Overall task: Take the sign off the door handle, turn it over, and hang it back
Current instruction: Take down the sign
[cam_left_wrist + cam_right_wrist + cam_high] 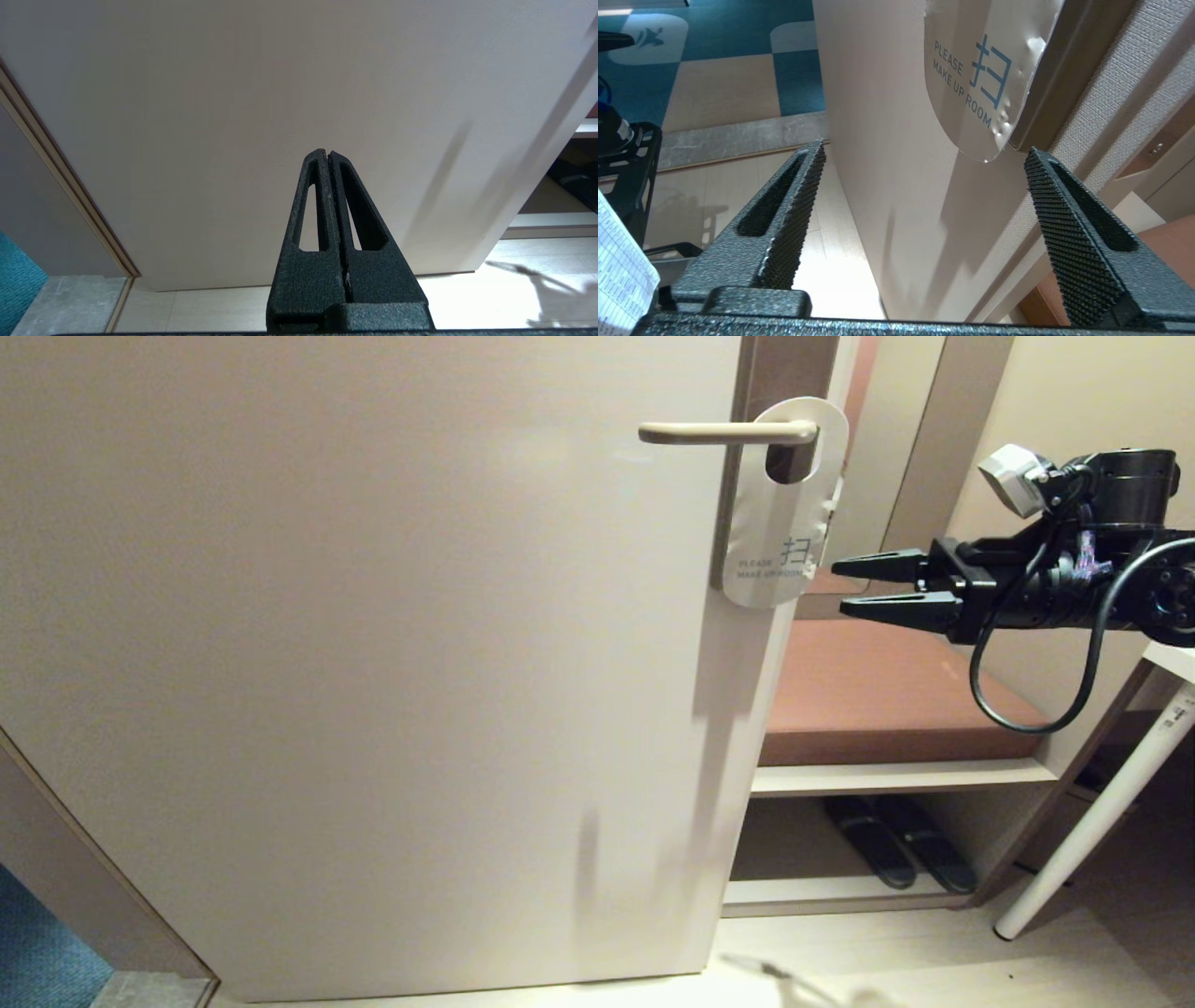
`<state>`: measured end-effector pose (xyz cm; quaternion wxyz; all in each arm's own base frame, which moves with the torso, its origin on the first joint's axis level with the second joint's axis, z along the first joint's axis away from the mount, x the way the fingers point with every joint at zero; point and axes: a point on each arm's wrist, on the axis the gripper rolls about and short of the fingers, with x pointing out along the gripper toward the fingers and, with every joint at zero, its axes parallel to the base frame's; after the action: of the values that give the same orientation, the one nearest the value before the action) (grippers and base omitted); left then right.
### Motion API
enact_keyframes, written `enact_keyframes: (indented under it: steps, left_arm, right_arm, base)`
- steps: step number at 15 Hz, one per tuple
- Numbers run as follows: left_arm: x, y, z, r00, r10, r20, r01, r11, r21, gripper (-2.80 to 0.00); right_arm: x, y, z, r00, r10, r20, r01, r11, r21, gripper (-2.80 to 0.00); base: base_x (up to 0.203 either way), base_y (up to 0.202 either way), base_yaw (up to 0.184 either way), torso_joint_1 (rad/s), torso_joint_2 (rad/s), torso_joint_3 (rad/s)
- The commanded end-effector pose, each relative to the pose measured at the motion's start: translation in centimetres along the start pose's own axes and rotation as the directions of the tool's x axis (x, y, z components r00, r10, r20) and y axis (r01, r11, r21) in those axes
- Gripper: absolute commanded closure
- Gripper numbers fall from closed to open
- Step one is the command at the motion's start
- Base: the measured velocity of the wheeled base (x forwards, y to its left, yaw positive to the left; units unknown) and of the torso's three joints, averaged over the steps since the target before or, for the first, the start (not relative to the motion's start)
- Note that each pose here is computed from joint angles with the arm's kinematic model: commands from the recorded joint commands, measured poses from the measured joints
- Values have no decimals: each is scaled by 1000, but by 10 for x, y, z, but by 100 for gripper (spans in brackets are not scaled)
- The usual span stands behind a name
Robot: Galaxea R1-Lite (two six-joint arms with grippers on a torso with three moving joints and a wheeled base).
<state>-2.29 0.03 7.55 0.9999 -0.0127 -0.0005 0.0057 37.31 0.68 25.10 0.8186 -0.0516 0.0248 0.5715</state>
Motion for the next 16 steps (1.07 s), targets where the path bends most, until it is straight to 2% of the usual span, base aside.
enact_keyframes:
  steps: [1, 4, 16]
  left_arm:
    - [0, 0, 0, 1000, 1, -1, -1, 1000, -1, 0]
    - [0, 0, 0, 1000, 1, -1, -1, 1000, -1, 0]
    - [0, 0, 0, 1000, 1, -1, -1, 1000, -1, 0]
  right_arm:
    - [3, 1, 0, 1000, 17, 3, -17, 1000, -3, -280]
    - [8, 2, -2, 999, 52, 10, -52, 999, 2, -280]
    - [18, 2, -3, 996, 86, 15, -86, 996, 7, -280]
  base:
    - [0, 0, 0, 0, 0, 0]
    - [0, 0, 0, 0, 0, 0]
    - [0, 0, 0, 0, 0, 0]
